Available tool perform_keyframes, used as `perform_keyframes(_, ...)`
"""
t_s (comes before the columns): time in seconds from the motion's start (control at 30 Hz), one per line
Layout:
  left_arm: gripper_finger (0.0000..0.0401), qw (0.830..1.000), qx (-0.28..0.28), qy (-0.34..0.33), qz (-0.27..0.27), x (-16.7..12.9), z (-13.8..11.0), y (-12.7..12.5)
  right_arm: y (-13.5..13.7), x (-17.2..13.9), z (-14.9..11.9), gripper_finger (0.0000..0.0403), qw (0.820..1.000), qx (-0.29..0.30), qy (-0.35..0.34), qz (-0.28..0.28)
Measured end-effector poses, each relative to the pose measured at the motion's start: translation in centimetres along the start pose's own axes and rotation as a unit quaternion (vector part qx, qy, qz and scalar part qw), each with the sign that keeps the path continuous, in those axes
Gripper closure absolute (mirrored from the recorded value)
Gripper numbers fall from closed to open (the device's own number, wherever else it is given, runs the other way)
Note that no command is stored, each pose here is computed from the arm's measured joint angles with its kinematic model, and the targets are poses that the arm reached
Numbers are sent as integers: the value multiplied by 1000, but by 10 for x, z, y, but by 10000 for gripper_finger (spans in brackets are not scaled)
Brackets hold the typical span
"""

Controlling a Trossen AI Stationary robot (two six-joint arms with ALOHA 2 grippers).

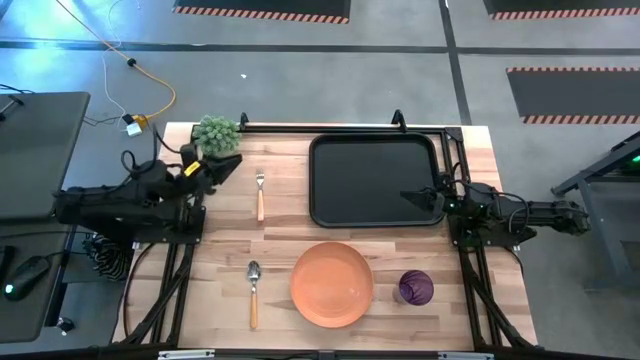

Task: Pick and place plate/cup/fork/spoon on tray
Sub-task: Put the yellow fork on the black serving tray

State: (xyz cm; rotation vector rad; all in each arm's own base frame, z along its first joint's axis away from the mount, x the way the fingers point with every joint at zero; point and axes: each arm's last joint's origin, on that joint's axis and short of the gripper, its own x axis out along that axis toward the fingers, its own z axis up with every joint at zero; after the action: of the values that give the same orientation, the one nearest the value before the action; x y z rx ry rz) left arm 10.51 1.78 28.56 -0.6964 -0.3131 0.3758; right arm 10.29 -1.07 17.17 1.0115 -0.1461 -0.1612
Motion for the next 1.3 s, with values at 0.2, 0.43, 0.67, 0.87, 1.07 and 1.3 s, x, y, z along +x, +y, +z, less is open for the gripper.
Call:
perform_keyframes(0.2, 281, 998, 43, 27, 47, 16, 17, -20, 0, 0, 0, 336, 1000, 0, 2, 3)
perform_keyframes(0.43, 258, 992, 85, 34, 87, 25, 36, -30, 0, 0, 1, 315, 1000, -1, -7, -2)
perform_keyframes(0.67, 234, 987, 145, 19, 72, 40, 44, -39, 9, -1, 8, 280, 999, -22, -35, 2)
perform_keyframes(0.87, 236, 984, 167, -3, 56, 56, 42, -44, 18, -3, 17, 274, 994, -8, -106, 18)
perform_keyframes(1.07, 241, 988, 106, 51, 102, 69, 24, -33, 24, -3, 19, 273, 993, -19, -97, 59)
perform_keyframes(1.3, 250, 972, 40, 127, 196, 71, 3, -13, 25, -4, 19, 273, 993, -29, -99, 59)
